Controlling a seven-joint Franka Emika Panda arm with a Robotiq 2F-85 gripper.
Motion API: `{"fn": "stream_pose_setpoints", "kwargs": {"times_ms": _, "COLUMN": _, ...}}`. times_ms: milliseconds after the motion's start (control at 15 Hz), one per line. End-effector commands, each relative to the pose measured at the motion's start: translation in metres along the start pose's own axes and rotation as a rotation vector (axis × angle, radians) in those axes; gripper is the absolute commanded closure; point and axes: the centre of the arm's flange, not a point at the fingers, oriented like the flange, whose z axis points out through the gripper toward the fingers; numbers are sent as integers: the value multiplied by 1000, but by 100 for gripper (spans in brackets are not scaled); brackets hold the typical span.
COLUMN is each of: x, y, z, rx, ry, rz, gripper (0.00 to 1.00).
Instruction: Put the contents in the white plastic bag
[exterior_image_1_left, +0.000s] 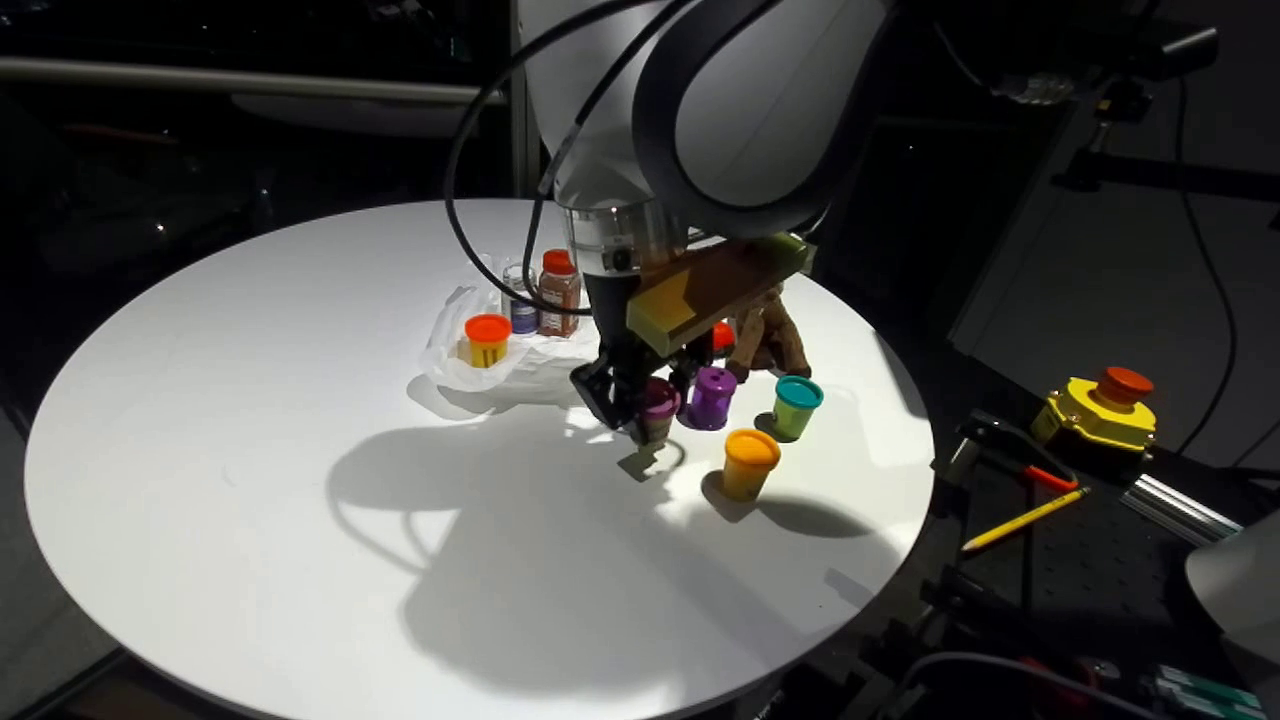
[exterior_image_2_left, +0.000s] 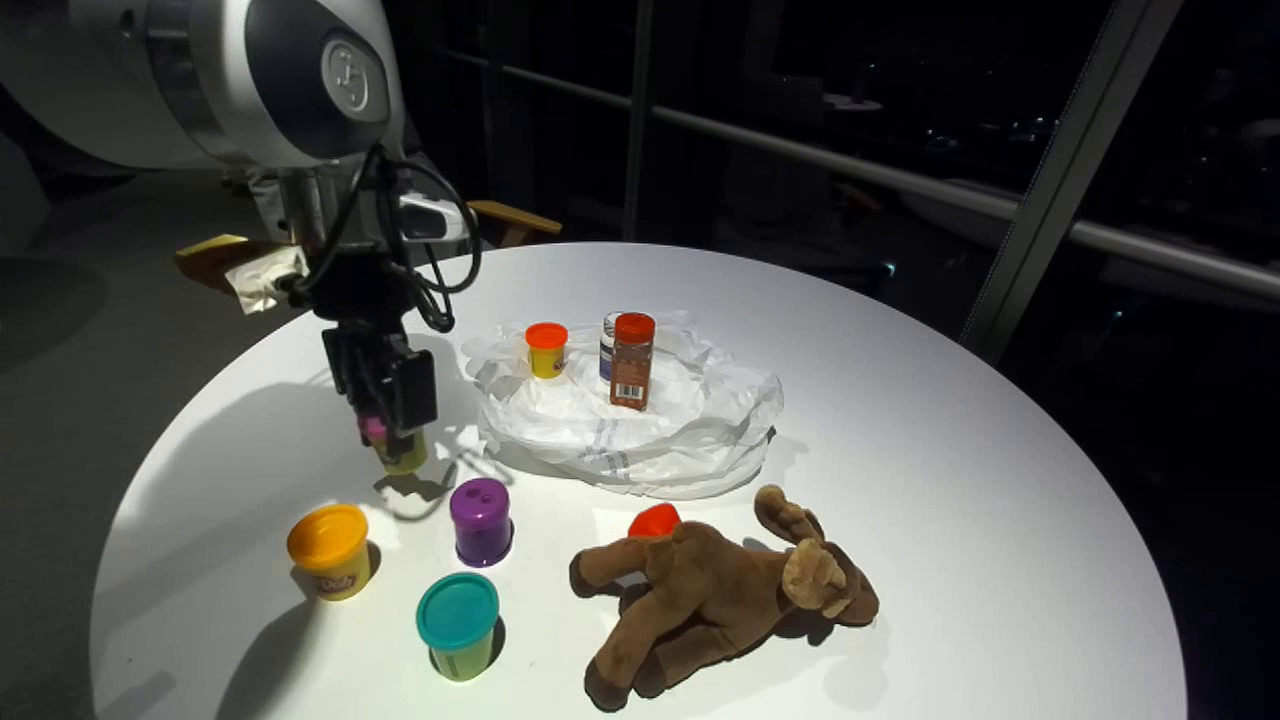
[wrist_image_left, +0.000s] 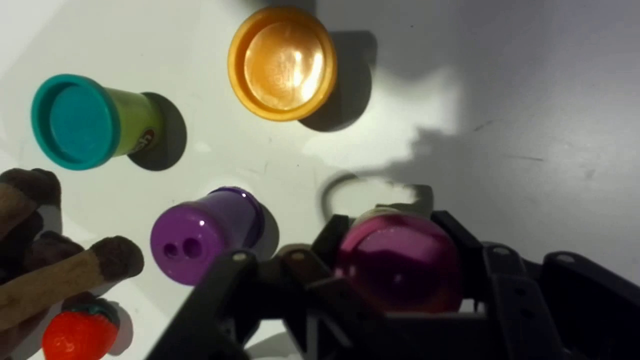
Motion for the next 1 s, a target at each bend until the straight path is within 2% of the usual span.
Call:
{"fn": "stream_pose_setpoints", "kwargs": {"times_ms": 0, "x": -12, "y": 5, "z": -67, "rx": -3, "ry": 118, "rz": 86, "gripper": 76}}
{"fn": "stream_pose_setpoints", "kwargs": {"times_ms": 200, "x": 16, "y": -4, "z": -93, "rx": 25, "ry": 234, "rz": 213, "gripper": 75}}
{"fn": "stream_pose_setpoints", "kwargs": {"times_ms": 333, "x": 39, "y": -8, "z": -95, "rx": 48, "ry": 269, "rz": 302, "gripper": 75}}
{"fn": "stream_pose_setpoints", "kwargs": {"times_ms": 600, "x": 82, "y": -12, "z": -71, "rx": 80, "ry": 263, "rz": 436, "gripper": 75}}
{"fn": "stream_pose_setpoints", "kwargs": {"times_ms": 933, "x": 119, "y": -11, "z": -33, "rx": 145, "ry": 261, "rz": 591, "gripper": 74}}
